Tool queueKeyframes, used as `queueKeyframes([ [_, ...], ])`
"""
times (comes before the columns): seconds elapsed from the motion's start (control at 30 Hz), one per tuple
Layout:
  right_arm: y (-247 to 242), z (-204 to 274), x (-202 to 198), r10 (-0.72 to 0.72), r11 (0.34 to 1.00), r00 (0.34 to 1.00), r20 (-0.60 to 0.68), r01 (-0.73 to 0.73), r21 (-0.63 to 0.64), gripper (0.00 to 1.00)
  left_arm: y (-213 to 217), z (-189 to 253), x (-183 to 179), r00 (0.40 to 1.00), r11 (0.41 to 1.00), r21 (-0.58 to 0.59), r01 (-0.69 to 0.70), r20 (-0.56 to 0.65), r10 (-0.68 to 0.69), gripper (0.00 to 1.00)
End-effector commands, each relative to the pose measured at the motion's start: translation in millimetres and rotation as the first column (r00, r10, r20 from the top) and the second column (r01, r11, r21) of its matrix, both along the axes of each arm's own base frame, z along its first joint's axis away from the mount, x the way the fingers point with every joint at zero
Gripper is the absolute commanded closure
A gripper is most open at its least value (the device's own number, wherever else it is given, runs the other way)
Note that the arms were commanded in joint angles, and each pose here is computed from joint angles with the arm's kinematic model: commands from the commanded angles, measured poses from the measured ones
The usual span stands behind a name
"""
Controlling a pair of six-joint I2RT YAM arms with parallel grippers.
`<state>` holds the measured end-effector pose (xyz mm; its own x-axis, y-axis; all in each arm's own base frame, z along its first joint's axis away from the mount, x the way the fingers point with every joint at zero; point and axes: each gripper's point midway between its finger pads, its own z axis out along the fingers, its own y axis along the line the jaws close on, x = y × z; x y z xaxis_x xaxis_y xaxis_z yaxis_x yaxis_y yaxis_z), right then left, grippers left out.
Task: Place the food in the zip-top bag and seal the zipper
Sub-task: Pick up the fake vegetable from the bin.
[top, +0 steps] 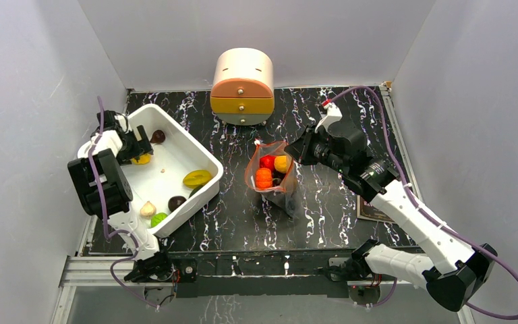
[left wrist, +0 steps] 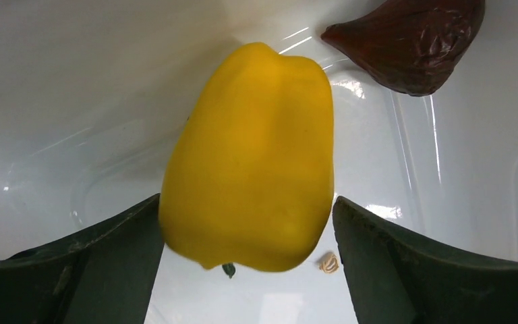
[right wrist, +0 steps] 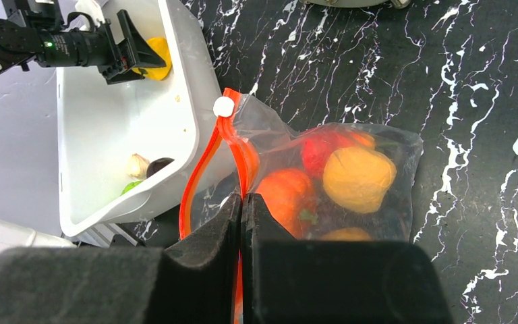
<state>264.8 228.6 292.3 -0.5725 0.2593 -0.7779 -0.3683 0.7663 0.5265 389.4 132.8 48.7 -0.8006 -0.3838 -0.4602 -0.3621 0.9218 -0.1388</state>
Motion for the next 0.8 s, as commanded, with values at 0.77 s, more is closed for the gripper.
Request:
queueKeyframes([
  [0.77,6.1,21.6,10.4,-0.015,0.998,0.998,0.065,0.012,0.054,1.00,-56.5,67.8,-15.4,0.992,0.993,0.070,0.093,0.077,-0.098,0.56],
])
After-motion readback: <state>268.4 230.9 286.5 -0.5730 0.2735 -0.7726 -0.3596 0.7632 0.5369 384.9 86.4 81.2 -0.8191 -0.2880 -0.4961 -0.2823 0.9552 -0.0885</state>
